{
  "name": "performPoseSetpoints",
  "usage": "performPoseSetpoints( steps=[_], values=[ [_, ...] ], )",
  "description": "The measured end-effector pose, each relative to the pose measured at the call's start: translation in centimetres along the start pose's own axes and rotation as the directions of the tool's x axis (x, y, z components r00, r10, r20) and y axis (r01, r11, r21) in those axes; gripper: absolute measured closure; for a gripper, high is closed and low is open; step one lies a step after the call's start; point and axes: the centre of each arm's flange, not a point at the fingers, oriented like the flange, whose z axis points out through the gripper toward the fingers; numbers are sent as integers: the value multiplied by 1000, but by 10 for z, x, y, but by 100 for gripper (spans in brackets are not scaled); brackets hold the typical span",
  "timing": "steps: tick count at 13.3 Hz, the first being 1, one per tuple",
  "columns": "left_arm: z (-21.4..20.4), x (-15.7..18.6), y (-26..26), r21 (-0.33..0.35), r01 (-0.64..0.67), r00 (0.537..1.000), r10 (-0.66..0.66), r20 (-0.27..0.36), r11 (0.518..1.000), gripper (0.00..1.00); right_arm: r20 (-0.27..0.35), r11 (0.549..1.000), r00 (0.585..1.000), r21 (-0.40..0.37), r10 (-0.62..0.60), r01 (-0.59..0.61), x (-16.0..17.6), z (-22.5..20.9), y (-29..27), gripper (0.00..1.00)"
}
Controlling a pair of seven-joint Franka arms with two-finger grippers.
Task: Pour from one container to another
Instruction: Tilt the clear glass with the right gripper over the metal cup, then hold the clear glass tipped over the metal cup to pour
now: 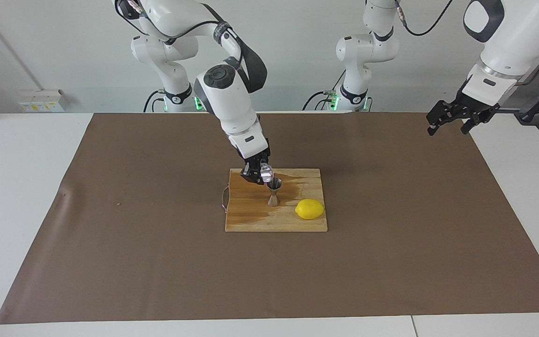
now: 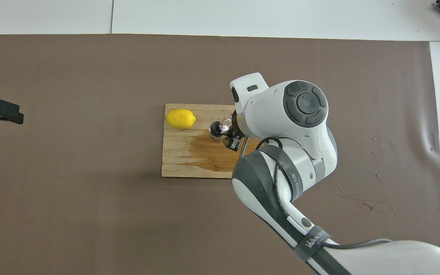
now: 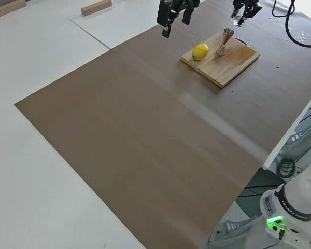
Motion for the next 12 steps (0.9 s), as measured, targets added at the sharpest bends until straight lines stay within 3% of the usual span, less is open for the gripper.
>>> performPoseSetpoints(
  steps=[12],
  values=[
    [0,0,0,0,0,1000,0,0,1000,0,119,1000,993,5,-18,18,18,3,-10,52]
  ],
)
